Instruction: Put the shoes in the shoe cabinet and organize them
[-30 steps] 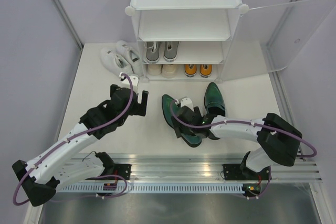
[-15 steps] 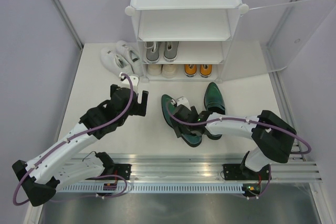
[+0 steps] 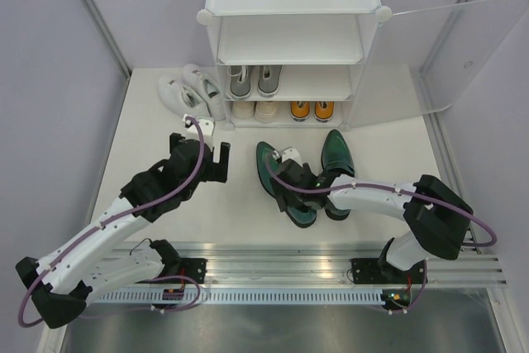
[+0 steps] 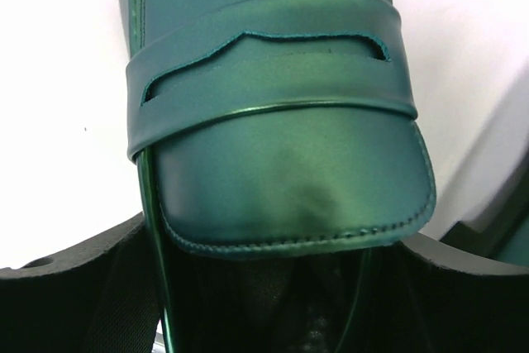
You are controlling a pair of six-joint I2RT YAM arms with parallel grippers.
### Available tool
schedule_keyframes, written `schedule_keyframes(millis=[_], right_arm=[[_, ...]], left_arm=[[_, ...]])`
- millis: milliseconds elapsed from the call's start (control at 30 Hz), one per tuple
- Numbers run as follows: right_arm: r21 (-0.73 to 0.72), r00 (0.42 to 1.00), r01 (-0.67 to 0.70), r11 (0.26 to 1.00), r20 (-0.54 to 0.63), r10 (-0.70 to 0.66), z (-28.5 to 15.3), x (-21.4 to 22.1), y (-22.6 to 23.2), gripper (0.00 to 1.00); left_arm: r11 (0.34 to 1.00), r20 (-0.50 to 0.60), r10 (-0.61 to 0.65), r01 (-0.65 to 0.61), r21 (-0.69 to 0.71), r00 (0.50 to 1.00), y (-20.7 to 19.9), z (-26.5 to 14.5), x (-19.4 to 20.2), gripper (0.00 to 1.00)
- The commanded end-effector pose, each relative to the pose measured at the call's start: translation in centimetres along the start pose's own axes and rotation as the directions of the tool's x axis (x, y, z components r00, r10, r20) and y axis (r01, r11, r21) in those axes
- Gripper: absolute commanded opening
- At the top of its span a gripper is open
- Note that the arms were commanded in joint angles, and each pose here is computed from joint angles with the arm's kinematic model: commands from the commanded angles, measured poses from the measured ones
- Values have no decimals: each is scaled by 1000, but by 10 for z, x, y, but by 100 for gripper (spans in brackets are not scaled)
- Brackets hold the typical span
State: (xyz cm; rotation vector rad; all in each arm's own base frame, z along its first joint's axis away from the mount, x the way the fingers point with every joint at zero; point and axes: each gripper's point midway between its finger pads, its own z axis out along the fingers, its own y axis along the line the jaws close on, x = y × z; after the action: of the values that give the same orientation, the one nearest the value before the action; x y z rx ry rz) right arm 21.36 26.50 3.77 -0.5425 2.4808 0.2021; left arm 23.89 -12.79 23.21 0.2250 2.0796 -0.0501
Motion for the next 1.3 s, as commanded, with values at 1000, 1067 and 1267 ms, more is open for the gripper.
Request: schedule_keyframes(millis=[1000,1067,1267], right_arm=[[49,860,-276,960,459,223,-102,-168,-91,1],[67,852,-283,957,475,219,-101,-185,-98,1],[88,820,-337,938,517,246,-89,-228,-118,1]], left_arm=[[998,112,-58,62,-27,992,15,-14,-22,99],[998,110,-57,59,-21,992,14,-14,-22,99],[998,105,-54,55,-12,993,12,-14,-21,99]])
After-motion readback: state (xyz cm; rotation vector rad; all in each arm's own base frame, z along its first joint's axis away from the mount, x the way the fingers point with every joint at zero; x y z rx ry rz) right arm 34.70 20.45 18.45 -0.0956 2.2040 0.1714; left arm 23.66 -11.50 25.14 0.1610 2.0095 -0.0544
